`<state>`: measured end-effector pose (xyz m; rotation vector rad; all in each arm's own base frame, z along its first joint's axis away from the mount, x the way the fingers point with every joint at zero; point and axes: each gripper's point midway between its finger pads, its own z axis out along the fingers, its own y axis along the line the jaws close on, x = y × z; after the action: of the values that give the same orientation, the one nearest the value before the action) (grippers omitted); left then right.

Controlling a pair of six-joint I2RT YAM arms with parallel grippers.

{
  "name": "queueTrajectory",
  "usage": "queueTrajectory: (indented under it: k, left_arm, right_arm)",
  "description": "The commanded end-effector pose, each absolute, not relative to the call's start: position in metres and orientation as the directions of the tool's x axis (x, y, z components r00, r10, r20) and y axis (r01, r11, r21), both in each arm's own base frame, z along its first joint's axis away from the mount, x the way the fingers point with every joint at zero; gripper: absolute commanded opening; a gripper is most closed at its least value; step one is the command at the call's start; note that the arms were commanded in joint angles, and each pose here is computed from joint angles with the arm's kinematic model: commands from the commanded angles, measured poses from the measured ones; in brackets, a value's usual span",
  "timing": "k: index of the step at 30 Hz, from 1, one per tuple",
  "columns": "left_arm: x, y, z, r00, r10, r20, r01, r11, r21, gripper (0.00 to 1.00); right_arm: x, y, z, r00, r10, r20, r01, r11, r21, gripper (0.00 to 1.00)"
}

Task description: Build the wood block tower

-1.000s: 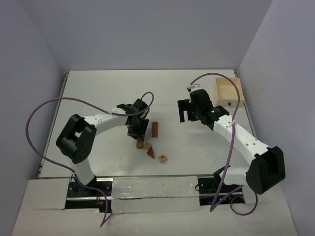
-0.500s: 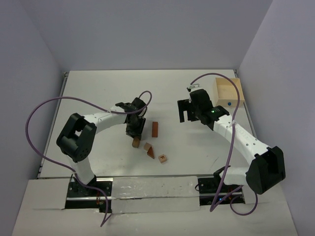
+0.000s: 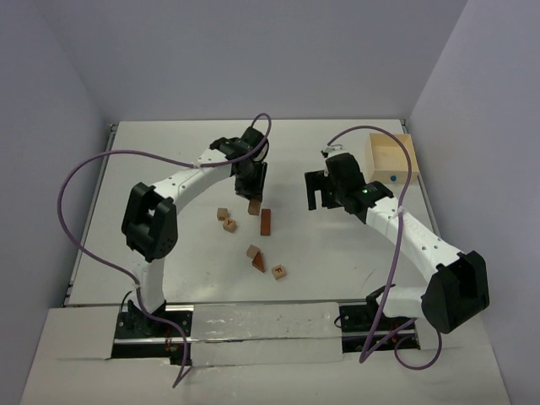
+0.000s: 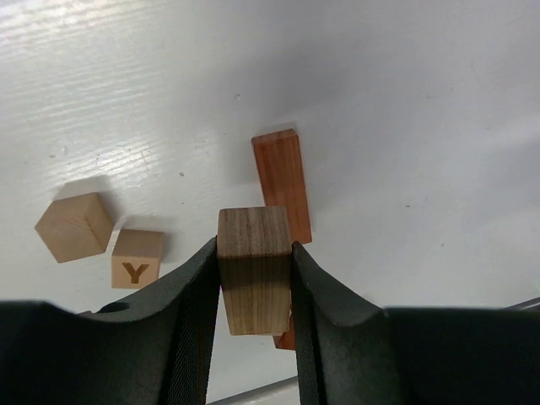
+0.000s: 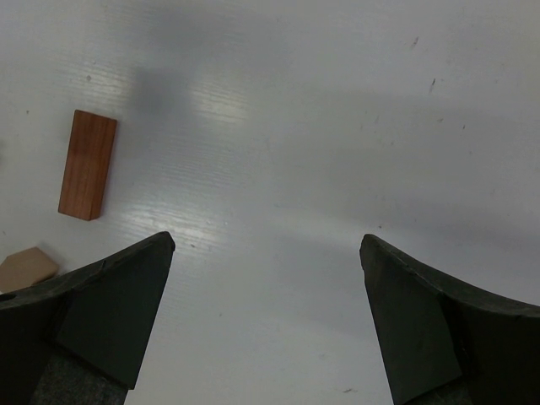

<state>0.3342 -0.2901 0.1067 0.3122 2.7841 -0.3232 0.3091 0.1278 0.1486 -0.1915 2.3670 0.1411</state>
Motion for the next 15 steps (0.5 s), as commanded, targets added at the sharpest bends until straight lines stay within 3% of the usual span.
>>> queueTrajectory:
  k: [1,15]
  left_arm:
    - [0.33,-0.293,0.102,-0.954,0.14,-0.266,0.193,0.964,-0.184,0.0]
    - [0.301,-0.331,0.093,-0.946,0.195,-0.26,0.244,0.955,-0.168,0.0]
  right_arm:
    - [0.319,0.123,0.165,-0.681,-0.06,-0.73,-0.142,0.989,0.051,1.0]
    - [0.329,0.104,0.167,-0.683,0.004,-0.731,-0.06,0.996,0.062,1.0]
